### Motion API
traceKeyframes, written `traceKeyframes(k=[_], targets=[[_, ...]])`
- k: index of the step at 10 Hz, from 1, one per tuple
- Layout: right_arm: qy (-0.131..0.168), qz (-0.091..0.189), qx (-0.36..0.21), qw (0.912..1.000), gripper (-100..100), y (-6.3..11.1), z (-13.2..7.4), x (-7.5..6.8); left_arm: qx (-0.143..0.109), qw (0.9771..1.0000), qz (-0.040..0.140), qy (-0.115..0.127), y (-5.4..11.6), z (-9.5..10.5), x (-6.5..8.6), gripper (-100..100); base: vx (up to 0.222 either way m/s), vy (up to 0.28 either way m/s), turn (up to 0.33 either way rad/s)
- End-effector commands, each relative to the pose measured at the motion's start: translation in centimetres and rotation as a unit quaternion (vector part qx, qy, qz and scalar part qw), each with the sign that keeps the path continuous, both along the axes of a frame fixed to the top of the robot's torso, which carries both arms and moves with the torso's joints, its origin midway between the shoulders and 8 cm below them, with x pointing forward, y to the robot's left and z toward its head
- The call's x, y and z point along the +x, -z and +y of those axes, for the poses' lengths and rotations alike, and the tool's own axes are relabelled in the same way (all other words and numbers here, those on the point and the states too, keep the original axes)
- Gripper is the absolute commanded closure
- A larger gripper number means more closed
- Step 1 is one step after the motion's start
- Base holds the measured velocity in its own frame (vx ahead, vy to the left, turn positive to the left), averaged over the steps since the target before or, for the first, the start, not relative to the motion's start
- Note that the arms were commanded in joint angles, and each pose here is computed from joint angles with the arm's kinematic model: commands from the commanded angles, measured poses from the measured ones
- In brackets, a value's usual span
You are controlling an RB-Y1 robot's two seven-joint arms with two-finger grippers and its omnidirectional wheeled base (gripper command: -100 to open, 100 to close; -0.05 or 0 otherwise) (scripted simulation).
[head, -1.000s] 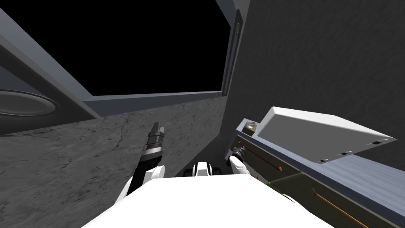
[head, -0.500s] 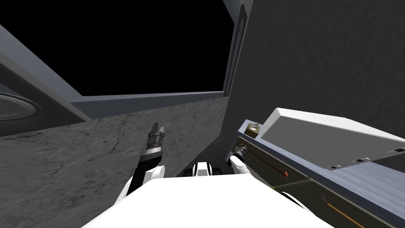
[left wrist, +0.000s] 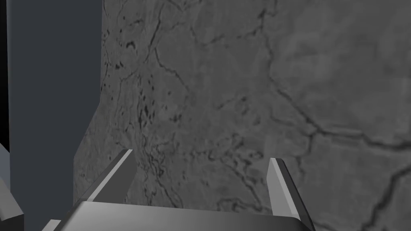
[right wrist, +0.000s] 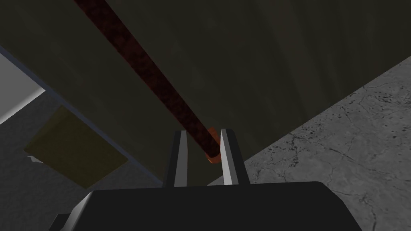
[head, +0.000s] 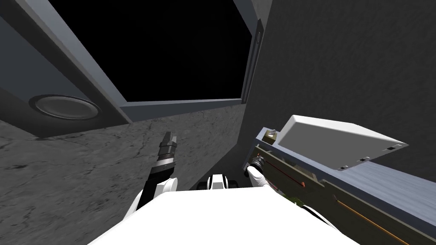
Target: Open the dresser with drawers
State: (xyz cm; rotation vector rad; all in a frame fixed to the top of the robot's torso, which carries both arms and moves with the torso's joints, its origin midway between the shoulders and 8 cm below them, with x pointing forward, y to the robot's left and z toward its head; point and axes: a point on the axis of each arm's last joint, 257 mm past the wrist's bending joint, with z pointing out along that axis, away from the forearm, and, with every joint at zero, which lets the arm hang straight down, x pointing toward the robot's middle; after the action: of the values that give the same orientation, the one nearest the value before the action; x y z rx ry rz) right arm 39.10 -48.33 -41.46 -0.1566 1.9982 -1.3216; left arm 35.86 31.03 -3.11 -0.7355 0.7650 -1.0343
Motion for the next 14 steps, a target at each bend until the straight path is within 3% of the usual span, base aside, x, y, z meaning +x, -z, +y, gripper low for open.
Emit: traceKeyframes(k=[1,3,4,5,7,8,9,10,11,12,14], targets=[[-0.002,0.001,0.0,1.0,100,0.0,0.2,0.2,0.0,1.0,0.0,0.0,0.0,0.0,0.0,0,-0.068,0.078,-0.012],[0.032,0.013,0.002,0.9994,100,1.3,-4.4,-3.6,0.0,1.0,0.0,0.0,0.0,0.0,0.0,0,-0.083,0.118,0.375],[0.045,0.008,0.002,0.9989,100,1.0,-5.4,-4.0,0.0,1.0,0.0,0.0,0.0,0.0,0.0,0,-0.094,0.129,0.213],[0.061,0.012,0.003,0.998,100,1.5,-7.5,-6.0,0.0,1.0,0.0,0.0,0.0,0.0,0.0,0,-0.068,0.127,0.374],[0.069,0.009,0.003,0.9976,100,1.2,-8.1,-6.2,0.0,1.0,0.0,0.0,0.0,0.0,0.0,0,-0.03,0.064,0.073],[0.091,0.012,0.004,0.9958,100,1.5,-10.6,-8.5,0.0,1.0,0.0,0.0,0.0,0.0,0.0,0,-0.03,0.068,0.298],[0.093,0.011,0.004,0.9956,100,1.4,-10.7,-8.6,0.0,1.0,0.0,0.0,0.0,0.0,0.0,0,-0.037,0.073,0.177],[0.113,0.013,0.005,0.9935,100,1.6,-13.0,-10.9,0.0,1.0,0.0,0.0,0.0,0.0,0.0,0,-0.051,0.107,0.317],[0.117,0.012,0.005,0.9931,100,1.5,-13.2,-11.1,0.0,1.0,0.0,0.0,0.0,0.0,0.0,0,-0.028,0.1,0.17],[0.111,0.009,-0.006,0.9937,-100,-0.2,-15.0,-9.6,0.0,1.0,0.0,0.0,0.0,0.0,0.0,0,-0.033,0.116,-0.038],[0.108,0.01,-0.009,0.9941,-100,-1.5,-16.6,-8.5,0.0,1.0,0.0,0.0,0.0,0.0,0.0,0,-0.027,0.096,-0.063]])
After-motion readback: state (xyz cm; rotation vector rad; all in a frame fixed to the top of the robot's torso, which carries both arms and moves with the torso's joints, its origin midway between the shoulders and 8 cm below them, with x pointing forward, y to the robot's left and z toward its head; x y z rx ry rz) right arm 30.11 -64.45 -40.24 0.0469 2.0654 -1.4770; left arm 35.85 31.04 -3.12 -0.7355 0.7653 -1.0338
